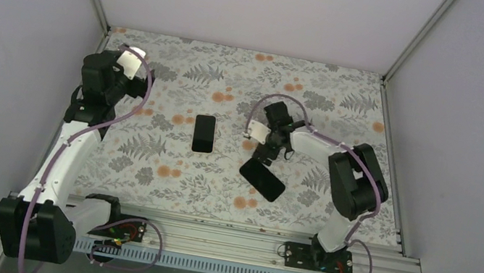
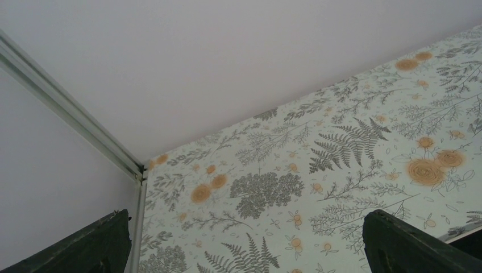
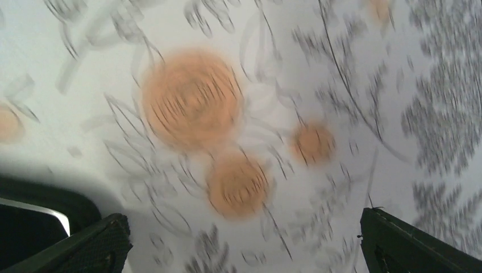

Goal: Take the phone out of the phone case
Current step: Adjust the phone at the center of the board, then pick up the phone at the center of the board.

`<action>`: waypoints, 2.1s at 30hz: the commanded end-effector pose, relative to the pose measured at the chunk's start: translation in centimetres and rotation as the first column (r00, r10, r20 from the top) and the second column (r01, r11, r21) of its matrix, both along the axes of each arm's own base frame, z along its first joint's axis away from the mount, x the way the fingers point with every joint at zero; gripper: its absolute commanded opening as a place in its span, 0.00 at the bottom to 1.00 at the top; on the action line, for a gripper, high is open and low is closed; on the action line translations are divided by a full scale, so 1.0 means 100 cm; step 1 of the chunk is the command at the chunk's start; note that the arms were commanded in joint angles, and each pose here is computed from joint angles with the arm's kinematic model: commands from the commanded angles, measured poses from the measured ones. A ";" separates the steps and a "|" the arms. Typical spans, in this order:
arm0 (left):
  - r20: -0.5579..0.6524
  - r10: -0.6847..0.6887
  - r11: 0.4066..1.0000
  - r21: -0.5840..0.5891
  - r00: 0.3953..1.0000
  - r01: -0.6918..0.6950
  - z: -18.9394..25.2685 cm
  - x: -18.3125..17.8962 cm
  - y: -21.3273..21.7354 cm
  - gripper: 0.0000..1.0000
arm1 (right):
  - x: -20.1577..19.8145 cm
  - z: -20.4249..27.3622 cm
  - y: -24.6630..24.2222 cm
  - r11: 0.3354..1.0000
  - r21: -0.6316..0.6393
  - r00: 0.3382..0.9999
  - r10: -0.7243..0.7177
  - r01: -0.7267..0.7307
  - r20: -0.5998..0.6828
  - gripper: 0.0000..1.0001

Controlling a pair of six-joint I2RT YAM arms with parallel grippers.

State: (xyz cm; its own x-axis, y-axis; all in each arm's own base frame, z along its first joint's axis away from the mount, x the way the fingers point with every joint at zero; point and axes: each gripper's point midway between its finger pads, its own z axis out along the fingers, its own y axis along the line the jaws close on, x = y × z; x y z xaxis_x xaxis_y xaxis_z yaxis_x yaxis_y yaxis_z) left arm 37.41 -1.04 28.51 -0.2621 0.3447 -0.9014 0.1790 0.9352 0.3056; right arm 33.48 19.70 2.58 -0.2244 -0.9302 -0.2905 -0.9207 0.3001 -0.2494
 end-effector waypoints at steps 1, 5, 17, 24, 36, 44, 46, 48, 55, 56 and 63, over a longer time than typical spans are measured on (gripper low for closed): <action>0.033 0.012 1.000 0.018 0.999 -0.013 0.004 -0.002 0.004 1.00 | -0.011 -0.013 0.022 1.000 0.007 0.999 -0.015 0.016 -0.044 1.00; 0.026 0.015 1.000 0.018 1.000 -0.015 0.002 0.000 0.005 1.00 | 0.018 0.034 0.017 0.990 0.086 0.990 -0.119 0.113 0.070 1.00; 0.007 -0.096 0.993 0.063 0.995 0.095 -0.008 -0.006 -0.010 1.00 | -0.103 0.046 0.016 0.997 0.067 0.971 0.051 -0.036 -0.232 1.00; -0.027 -0.097 0.993 0.069 0.995 0.099 -0.016 -0.004 -0.010 1.00 | -0.102 0.019 0.005 1.000 -0.024 0.992 0.013 -0.016 -0.122 1.00; -0.085 -0.133 0.989 0.055 0.987 0.138 -0.034 -0.002 -0.016 1.00 | -0.117 0.015 0.003 1.000 0.018 0.989 0.019 -0.017 -0.146 1.00; -0.082 -0.133 0.988 0.062 0.988 0.138 -0.031 -0.003 -0.016 1.00 | -0.108 0.003 0.001 1.000 -0.016 0.990 -0.013 0.011 -0.141 1.00; -0.088 -0.133 0.988 0.064 0.987 0.139 -0.033 -0.003 -0.016 1.00 | -0.107 0.002 0.001 1.000 -0.019 0.990 -0.015 0.012 -0.142 1.00; -0.091 -0.135 0.988 0.066 0.987 0.141 -0.035 -0.004 -0.016 1.00 | -0.110 0.000 0.001 1.000 -0.023 0.987 -0.015 0.012 -0.158 1.00; -0.101 -0.146 0.986 0.059 0.984 0.153 -0.040 -0.002 -0.018 1.00 | -0.119 -0.014 -0.006 0.998 -0.060 0.977 -0.030 0.018 -0.210 1.00; -0.102 -0.148 0.986 0.060 0.984 0.154 -0.040 -0.002 -0.018 1.00 | -0.122 -0.017 -0.007 0.998 -0.067 0.974 -0.035 0.020 -0.225 1.00; -0.116 -0.158 0.984 0.064 0.981 0.166 -0.044 0.000 -0.019 1.00 | -0.137 -0.035 -0.027 0.990 -0.141 0.962 -0.060 0.023 -0.266 1.00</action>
